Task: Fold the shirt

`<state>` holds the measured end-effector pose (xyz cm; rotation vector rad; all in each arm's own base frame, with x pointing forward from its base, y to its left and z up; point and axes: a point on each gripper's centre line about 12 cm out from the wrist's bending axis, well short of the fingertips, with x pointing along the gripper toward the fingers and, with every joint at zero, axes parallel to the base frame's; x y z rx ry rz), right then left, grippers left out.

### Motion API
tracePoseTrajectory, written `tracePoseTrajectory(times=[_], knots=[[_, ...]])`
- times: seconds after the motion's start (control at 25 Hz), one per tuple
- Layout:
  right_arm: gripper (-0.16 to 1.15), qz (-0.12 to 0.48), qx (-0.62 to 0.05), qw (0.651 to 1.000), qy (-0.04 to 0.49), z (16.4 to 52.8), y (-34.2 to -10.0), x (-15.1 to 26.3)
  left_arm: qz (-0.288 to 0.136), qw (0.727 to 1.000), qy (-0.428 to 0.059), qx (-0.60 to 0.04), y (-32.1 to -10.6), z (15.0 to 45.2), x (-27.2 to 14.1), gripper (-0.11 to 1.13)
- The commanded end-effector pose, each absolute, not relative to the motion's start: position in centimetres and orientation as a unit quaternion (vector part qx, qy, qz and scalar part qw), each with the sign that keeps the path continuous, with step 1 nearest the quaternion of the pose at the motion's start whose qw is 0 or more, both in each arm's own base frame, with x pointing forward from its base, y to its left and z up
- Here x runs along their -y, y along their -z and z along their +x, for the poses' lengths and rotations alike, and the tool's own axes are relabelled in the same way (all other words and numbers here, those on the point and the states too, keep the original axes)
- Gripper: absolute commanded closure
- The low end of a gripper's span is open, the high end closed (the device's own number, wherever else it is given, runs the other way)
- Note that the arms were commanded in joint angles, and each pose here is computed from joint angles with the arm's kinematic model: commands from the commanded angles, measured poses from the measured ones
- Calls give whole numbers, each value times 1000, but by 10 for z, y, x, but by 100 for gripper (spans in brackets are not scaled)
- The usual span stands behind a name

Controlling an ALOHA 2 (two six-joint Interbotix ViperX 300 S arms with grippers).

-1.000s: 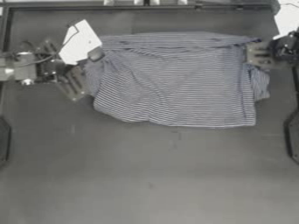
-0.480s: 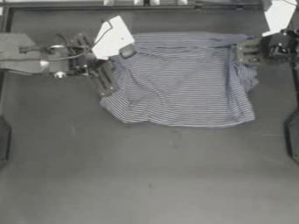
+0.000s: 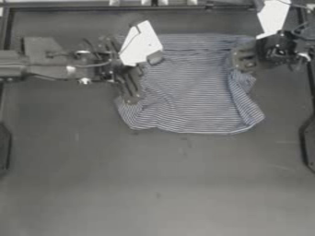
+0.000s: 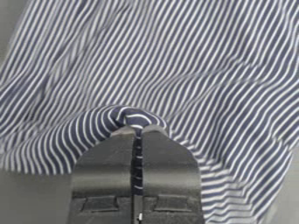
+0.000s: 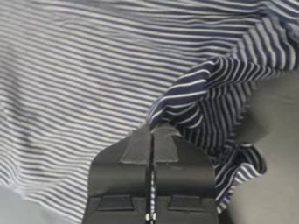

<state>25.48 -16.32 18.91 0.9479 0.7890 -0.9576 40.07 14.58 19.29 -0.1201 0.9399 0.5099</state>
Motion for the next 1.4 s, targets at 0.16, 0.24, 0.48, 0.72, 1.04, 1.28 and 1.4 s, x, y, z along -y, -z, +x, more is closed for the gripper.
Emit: tracePoseTrajectory(times=[0.16,0.24,0.48,0.72,1.04,1.28,1.4], knots=[[91,436,-327,731,410,271,-194,168,-55,879,-225,-418,-201,424,-147,97],[91,436,-327,732,409,272,-190,168,-52,880,-220,-417,-198,429,-148,97],[91,438,-327,733,404,280,-179,169,-46,881,-212,-420,-185,446,-152,97],[91,434,-331,735,401,285,-169,170,-50,887,-203,-413,-178,454,-151,96],[86,414,-328,760,379,295,-164,172,-68,884,-209,-412,-175,452,-156,62],[41,386,-308,793,356,303,-165,175,-86,886,-216,-400,-178,451,-164,31],[19,377,-307,800,351,304,-167,175,-85,888,-217,-396,-181,450,-165,27]])
